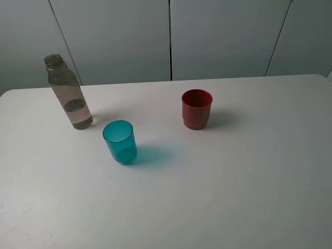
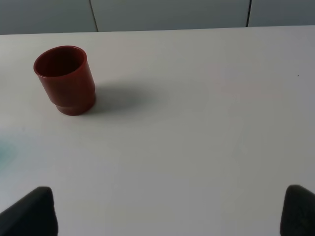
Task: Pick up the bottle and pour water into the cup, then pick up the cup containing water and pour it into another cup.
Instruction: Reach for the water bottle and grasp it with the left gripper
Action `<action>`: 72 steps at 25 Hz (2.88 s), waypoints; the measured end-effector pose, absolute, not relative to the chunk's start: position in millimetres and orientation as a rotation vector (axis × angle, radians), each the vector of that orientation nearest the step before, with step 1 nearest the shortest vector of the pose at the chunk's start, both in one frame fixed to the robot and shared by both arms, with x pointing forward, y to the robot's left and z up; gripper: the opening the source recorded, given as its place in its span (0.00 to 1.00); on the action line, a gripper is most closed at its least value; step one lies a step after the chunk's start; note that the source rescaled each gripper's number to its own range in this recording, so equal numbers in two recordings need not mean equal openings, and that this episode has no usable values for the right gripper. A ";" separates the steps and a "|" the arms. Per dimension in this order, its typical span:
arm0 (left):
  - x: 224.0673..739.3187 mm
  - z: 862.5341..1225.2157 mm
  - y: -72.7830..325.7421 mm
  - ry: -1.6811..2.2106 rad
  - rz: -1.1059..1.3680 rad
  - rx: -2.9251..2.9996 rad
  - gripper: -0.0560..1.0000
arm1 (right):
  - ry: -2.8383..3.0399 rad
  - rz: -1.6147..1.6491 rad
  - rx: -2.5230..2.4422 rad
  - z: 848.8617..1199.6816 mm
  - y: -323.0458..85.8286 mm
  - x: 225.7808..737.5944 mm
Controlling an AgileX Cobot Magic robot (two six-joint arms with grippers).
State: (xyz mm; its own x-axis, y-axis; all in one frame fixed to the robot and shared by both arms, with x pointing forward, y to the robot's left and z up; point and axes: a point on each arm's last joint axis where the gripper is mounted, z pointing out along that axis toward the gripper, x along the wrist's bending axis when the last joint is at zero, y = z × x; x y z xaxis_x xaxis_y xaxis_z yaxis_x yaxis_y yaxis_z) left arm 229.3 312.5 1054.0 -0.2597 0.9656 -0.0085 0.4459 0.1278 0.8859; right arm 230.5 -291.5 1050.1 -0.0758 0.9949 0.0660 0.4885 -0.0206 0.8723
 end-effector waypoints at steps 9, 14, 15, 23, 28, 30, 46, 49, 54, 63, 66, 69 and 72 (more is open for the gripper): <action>229.3 1054.0 312.5 1.790 1.075 1.365 0.99 | 1.628 1.026 1.568 1050.1 -291.5 230.5; 229.3 1054.0 312.5 1.790 1.075 1.365 0.99 | 1.628 1.026 1.568 1050.1 -291.5 230.5; 229.3 1054.2 312.8 1.789 1.081 1.364 0.99 | 1.628 1.026 1.568 1050.1 -291.5 230.5; 242.4 1077.0 312.6 1.635 1.189 1.322 0.99 | 1.629 1.025 1.566 1050.1 -291.5 230.5; 284.8 1093.0 315.7 1.533 1.269 1.391 0.99 | 1.629 1.025 1.566 1050.1 -291.5 230.5; 305.1 1096.9 316.5 1.499 1.278 1.405 0.99 | 1.629 1.025 1.566 1050.1 -291.5 230.5; 431.7 1052.3 320.9 1.621 1.020 1.459 0.99 | 1.628 1.026 1.568 1050.1 -291.5 230.5; 441.5 1041.0 316.4 1.609 0.993 1.463 0.99 | 1.628 1.026 1.568 1050.1 -291.5 230.5; 447.0 1003.5 305.2 1.562 0.958 1.520 0.99 | 1.629 1.025 1.566 1050.1 -291.5 230.5; 450.2 960.2 300.1 1.490 0.967 1.545 0.99 | 1.629 1.025 1.566 1050.1 -291.5 230.5; 454.3 954.2 296.6 1.445 0.949 1.563 0.99 | 1.629 1.025 1.566 1050.1 -291.5 230.5; 460.2 947.0 293.1 1.429 0.905 1.535 0.99 | 1.628 1.026 1.568 1050.1 -291.5 230.5; 467.4 941.1 289.1 1.371 0.889 1.502 0.99 | 1.628 1.026 1.568 1050.1 -291.5 230.5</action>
